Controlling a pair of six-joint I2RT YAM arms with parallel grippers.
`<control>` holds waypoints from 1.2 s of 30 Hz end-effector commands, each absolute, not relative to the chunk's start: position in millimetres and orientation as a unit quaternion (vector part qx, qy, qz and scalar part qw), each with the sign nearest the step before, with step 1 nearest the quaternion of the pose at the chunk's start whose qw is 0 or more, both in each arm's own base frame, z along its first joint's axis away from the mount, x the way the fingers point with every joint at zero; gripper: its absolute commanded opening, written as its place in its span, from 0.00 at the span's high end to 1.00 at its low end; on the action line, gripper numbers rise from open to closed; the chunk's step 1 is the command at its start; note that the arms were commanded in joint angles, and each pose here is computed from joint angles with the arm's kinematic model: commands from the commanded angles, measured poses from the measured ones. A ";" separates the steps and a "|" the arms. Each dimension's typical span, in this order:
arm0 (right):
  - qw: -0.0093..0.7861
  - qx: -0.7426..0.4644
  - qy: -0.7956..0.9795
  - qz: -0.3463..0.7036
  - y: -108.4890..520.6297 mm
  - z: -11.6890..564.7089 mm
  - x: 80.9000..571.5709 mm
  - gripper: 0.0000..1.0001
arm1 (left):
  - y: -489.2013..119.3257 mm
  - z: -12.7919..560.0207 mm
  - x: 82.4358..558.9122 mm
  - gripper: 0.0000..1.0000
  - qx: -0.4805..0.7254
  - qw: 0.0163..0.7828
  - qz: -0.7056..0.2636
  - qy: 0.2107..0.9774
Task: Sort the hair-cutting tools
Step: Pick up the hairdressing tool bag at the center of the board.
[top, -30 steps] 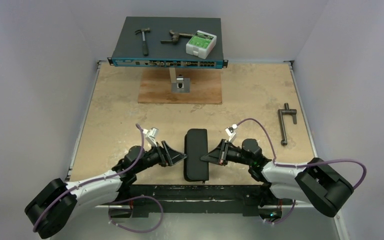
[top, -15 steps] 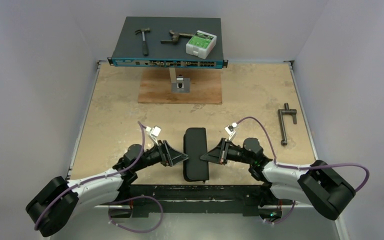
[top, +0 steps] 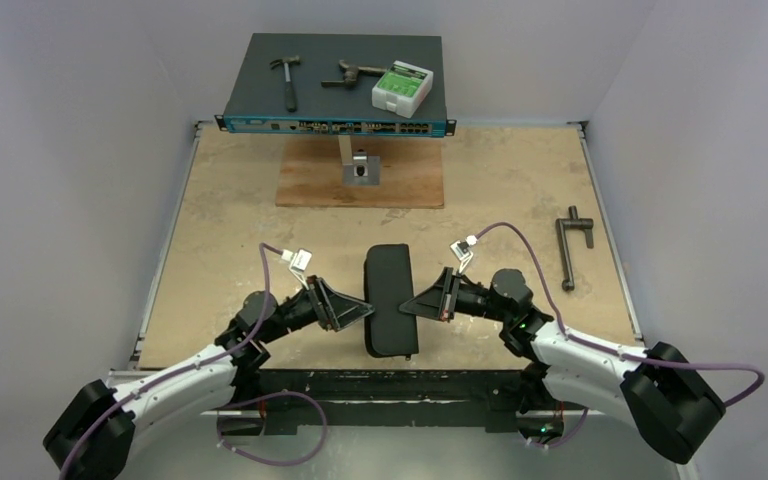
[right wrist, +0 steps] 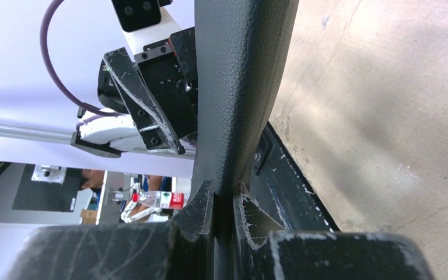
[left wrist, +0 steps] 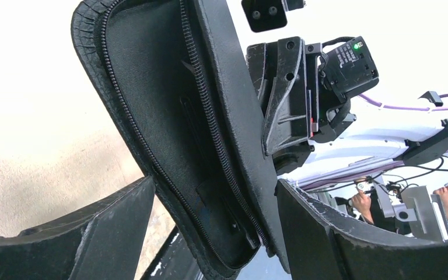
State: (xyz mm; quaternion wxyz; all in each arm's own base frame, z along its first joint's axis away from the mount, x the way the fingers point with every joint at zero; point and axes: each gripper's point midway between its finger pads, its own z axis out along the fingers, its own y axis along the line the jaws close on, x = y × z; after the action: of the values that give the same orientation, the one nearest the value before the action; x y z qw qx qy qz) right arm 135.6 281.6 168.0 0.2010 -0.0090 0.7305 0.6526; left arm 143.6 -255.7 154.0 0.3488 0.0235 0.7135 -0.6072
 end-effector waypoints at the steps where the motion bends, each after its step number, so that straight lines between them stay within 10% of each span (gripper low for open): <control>1: 0.242 -0.048 0.682 0.688 286.6 214.2 138.4 1.00 | -257.6 167.9 143.2 0.24 0.039 0.353 -0.607 0.711; 36: 0.242 -0.088 0.621 0.740 286.4 263.4 123.2 1.00 | -229.3 237.3 131.9 0.00 0.056 0.309 -0.750 0.582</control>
State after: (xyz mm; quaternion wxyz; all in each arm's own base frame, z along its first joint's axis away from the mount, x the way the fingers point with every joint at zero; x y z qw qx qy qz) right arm 126.4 284.8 215.5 0.2069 -0.0443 0.6773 0.7046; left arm 147.4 -232.5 198.9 0.2816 -0.0003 0.6456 -0.7098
